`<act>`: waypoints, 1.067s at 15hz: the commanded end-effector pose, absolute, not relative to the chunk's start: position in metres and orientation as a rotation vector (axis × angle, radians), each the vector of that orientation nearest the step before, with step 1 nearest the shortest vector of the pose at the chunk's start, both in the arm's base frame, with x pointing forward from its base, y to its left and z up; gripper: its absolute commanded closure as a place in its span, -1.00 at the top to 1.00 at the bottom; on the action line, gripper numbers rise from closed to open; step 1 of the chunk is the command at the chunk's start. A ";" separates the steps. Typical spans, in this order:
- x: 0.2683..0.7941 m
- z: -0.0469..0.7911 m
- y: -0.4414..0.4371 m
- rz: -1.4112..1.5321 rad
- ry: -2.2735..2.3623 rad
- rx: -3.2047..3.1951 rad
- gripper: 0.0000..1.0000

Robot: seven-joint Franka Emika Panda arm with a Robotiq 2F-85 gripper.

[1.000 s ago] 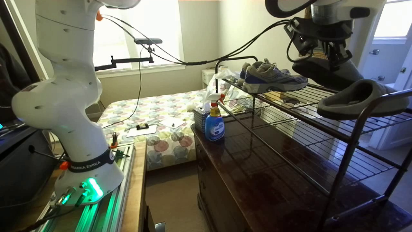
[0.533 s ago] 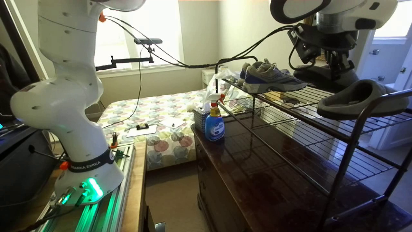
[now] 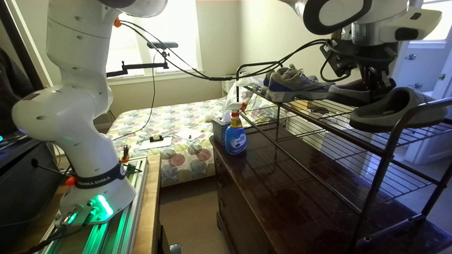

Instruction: Remove the grey slide from the middle rack and put it next to the other slide on the top rack

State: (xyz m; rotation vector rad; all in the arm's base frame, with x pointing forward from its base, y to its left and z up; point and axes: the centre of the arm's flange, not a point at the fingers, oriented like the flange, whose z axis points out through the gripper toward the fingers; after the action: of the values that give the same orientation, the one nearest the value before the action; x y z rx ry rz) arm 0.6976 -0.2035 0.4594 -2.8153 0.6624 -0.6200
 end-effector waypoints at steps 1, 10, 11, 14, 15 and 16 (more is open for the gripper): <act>0.695 0.461 -0.199 -0.584 0.712 -2.925 -0.97; 0.681 0.462 -0.172 -0.479 0.744 -3.047 -0.97; 0.679 0.463 -0.170 -0.456 0.755 -3.059 -0.57; 0.675 0.462 -0.166 -0.384 0.767 -3.088 -0.12; 0.673 0.462 -0.166 -0.358 0.769 -3.096 0.00; 0.671 0.463 -0.166 -0.336 0.770 -3.102 0.15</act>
State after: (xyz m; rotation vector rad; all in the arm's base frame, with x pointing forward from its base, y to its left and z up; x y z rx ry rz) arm 0.6887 -0.1739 0.4587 -3.0690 0.7369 -0.4145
